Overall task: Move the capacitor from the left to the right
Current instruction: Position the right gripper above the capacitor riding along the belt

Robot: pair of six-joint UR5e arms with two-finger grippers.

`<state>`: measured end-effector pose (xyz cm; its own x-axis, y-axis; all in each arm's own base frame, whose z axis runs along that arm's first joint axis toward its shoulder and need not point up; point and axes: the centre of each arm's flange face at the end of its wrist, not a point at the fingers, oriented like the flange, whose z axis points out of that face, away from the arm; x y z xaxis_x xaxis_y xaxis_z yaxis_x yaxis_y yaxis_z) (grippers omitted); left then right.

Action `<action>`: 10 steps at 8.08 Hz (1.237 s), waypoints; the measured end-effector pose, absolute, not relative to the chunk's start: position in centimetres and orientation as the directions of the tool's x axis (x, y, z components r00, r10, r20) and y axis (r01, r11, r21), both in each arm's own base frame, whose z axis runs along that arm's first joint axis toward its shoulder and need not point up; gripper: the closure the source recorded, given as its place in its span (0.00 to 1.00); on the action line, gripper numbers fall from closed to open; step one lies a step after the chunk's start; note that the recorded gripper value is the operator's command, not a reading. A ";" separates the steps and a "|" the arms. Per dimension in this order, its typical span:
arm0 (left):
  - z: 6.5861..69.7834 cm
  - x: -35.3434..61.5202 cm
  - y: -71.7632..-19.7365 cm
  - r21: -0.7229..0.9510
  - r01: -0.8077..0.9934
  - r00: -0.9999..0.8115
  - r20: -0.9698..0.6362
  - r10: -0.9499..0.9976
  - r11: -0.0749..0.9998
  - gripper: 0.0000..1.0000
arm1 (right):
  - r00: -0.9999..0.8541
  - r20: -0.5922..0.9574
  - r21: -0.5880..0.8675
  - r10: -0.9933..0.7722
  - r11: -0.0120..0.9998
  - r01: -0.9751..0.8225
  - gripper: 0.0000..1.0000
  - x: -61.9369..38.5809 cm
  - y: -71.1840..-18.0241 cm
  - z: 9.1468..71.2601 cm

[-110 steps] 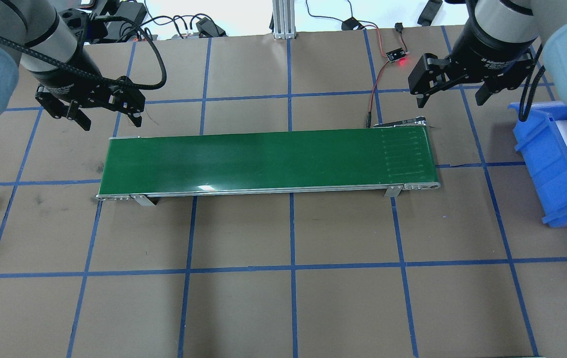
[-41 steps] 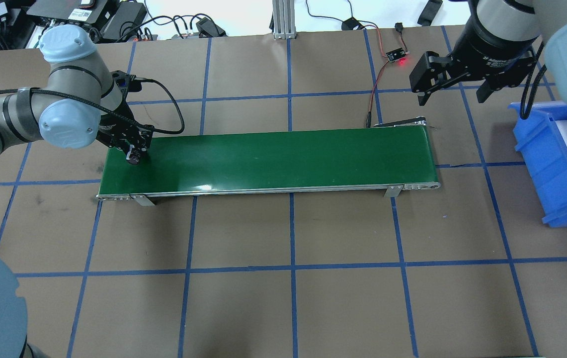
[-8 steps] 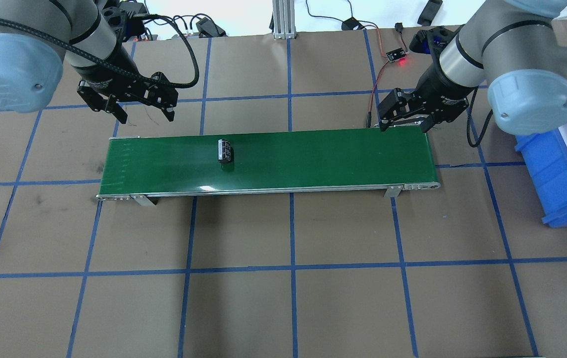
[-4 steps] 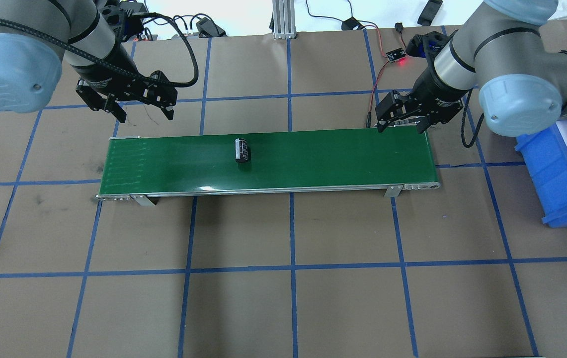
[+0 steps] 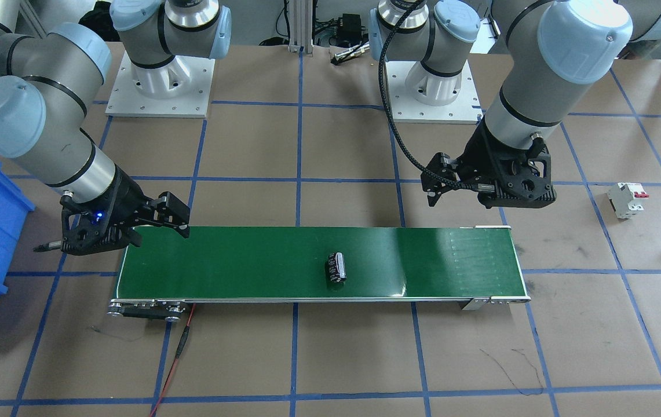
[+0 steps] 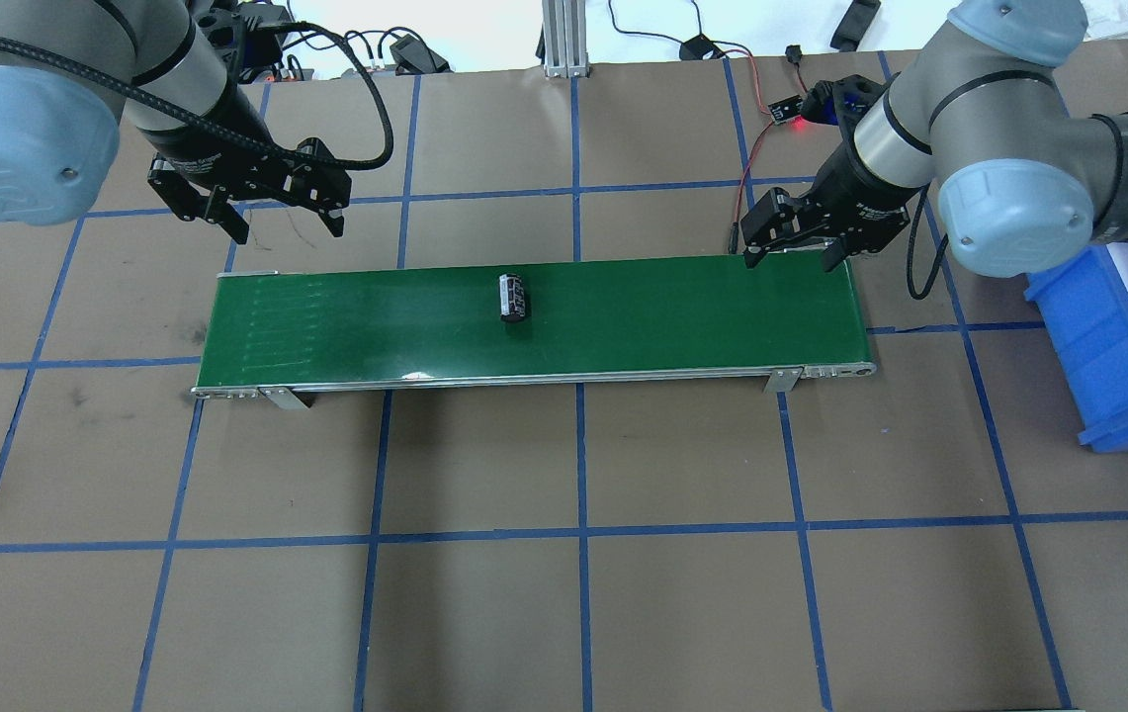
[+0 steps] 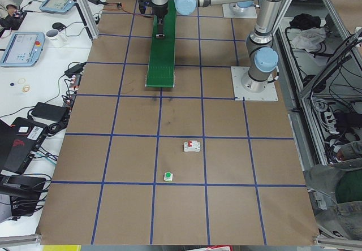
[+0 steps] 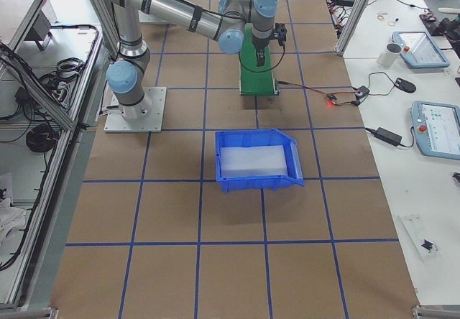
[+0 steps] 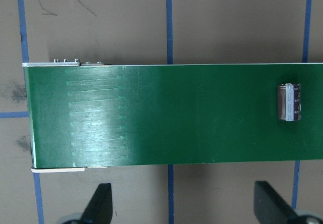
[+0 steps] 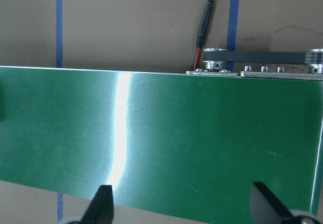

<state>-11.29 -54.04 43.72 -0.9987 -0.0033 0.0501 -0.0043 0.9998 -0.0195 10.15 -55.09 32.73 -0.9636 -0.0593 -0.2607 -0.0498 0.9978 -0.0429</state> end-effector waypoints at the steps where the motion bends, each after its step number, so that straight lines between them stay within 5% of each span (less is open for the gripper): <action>1: 43.9 -11.3 -54.0 -0.023 -0.007 -0.999 0.049 -0.006 1.000 0.00 | -0.963 -0.263 -0.045 -0.059 0.998 -0.049 0.05 10.2 -55.3 31.8; 10: 43.6 -11.2 -53.9 -0.021 -0.016 -0.999 0.049 -0.015 1.000 0.00 | -0.942 -0.330 -0.037 -0.054 0.998 -0.044 0.07 10.9 -55.6 29.7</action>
<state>-11.21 -53.88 43.63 -0.9987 -0.0148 0.0492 -0.0158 0.9996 -0.0213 10.93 -55.64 29.73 -0.9424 -0.0538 -0.3300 -0.0440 0.9983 -0.0373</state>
